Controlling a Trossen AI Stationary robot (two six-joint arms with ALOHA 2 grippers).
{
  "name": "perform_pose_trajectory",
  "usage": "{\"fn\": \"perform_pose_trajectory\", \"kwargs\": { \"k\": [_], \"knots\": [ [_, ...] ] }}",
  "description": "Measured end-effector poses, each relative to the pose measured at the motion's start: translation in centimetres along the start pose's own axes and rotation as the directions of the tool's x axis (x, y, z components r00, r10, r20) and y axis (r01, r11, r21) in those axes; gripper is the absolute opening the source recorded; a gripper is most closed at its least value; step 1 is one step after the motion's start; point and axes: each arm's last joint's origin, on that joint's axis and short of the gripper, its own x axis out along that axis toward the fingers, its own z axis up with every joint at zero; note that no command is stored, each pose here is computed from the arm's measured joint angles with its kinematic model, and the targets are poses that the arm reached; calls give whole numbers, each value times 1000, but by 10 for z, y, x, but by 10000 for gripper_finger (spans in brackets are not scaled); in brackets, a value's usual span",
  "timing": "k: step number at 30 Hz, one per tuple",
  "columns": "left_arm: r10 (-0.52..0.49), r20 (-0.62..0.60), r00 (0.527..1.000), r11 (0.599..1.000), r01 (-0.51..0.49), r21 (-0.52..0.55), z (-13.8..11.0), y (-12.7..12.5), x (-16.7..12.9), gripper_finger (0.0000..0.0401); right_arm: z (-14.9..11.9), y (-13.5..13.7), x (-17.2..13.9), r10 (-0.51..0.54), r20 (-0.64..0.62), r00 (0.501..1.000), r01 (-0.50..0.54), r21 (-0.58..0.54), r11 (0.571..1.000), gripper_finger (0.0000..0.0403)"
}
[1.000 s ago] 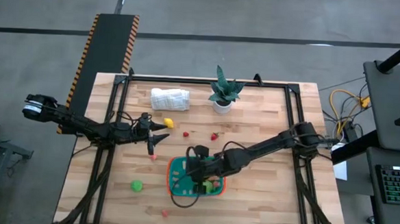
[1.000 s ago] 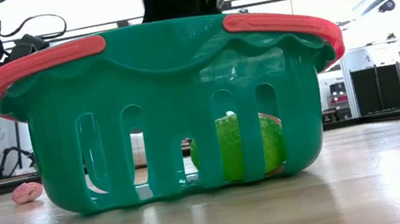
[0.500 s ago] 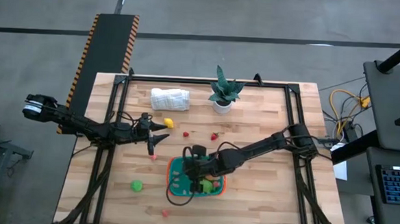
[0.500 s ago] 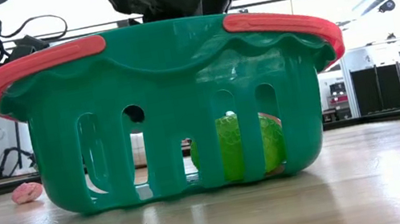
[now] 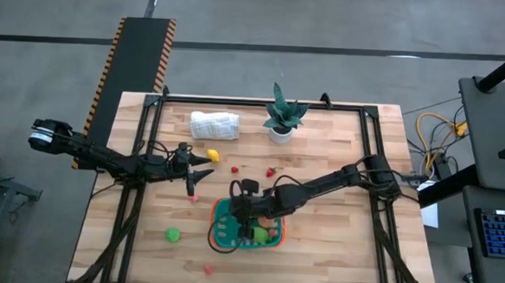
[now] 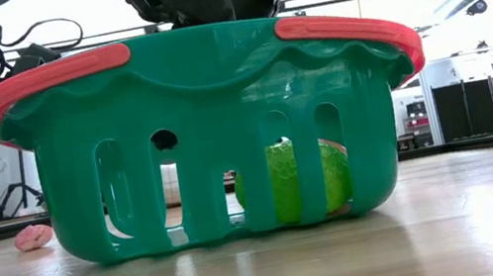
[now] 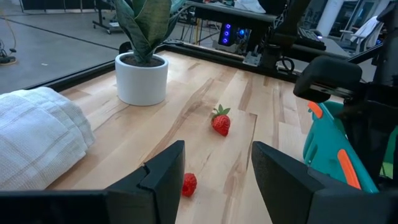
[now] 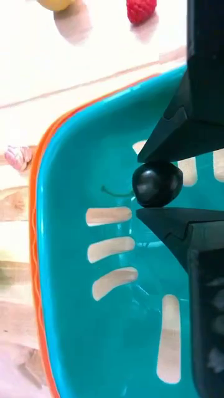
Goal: Pick and placing Produce into tupperware
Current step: Put the black cherry into the blue bin
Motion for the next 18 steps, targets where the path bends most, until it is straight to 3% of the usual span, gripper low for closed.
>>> {"fn": "perform_pose_trajectory", "kwargs": {
  "k": [9,18],
  "knots": [
    [0,0,1000,1000,0,0,0,0,0,173,1,0,0,6,9,1000,-5,-2,1000,99],
    [0,0,1000,1000,0,0,0,0,0,173,1,0,0,5,12,1000,-6,10,1000,132]
  ]
}}
